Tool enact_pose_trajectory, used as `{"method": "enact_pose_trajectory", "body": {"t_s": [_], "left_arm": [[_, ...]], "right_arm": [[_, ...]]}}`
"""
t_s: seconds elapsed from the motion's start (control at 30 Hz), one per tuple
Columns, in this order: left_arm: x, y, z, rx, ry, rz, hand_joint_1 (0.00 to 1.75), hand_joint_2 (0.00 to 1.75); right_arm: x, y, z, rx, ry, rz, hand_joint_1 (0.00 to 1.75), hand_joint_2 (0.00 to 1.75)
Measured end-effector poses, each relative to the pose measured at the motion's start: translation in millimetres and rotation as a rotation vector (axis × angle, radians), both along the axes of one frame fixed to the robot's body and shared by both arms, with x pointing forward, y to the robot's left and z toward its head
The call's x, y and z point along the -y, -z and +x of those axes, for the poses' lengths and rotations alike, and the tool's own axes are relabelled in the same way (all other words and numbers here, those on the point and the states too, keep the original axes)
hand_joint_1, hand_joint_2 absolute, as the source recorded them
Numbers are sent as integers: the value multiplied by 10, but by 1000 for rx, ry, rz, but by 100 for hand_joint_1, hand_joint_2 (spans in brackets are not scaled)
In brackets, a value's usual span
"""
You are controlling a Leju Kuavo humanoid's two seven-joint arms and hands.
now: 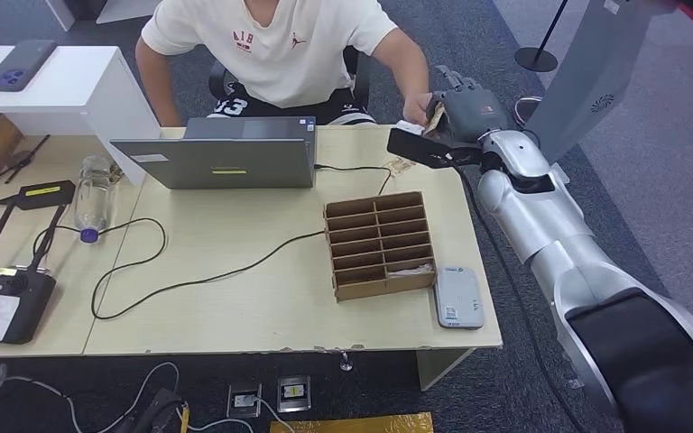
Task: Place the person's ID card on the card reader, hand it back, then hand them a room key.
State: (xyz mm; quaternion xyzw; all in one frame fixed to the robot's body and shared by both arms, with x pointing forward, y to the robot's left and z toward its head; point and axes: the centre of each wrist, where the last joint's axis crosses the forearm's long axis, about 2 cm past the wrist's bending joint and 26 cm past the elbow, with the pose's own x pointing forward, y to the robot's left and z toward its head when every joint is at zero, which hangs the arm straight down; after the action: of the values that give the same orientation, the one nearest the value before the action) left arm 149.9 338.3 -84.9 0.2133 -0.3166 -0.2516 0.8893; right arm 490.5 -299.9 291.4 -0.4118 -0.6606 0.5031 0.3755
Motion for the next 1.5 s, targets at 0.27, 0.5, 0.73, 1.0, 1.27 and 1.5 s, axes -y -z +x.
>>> {"method": "enact_pose_trajectory", "body": {"t_s": [0.27,0.5,0.73,1.0,1.27,1.5], "left_arm": [[-11,21,-71,-9,-14,6,0,175],[-14,43,-151,5,-50,14,0,175],[-11,104,-384,-4,-97,20,0,175],[-26,141,-555,-28,-149,26,0,175],[-6,146,-576,-39,-209,19,0,175],[27,150,-580,-58,-248,9,0,175]], "right_arm": [[5,147,-5,9,7,30,0,175],[101,73,7,161,-12,122,0,175],[900,-96,-70,390,166,336,0,175],[2251,129,-612,524,499,439,0,175],[3210,840,-1604,426,816,302,0,175],[3500,1615,-2534,239,1135,331,0,175]]}}
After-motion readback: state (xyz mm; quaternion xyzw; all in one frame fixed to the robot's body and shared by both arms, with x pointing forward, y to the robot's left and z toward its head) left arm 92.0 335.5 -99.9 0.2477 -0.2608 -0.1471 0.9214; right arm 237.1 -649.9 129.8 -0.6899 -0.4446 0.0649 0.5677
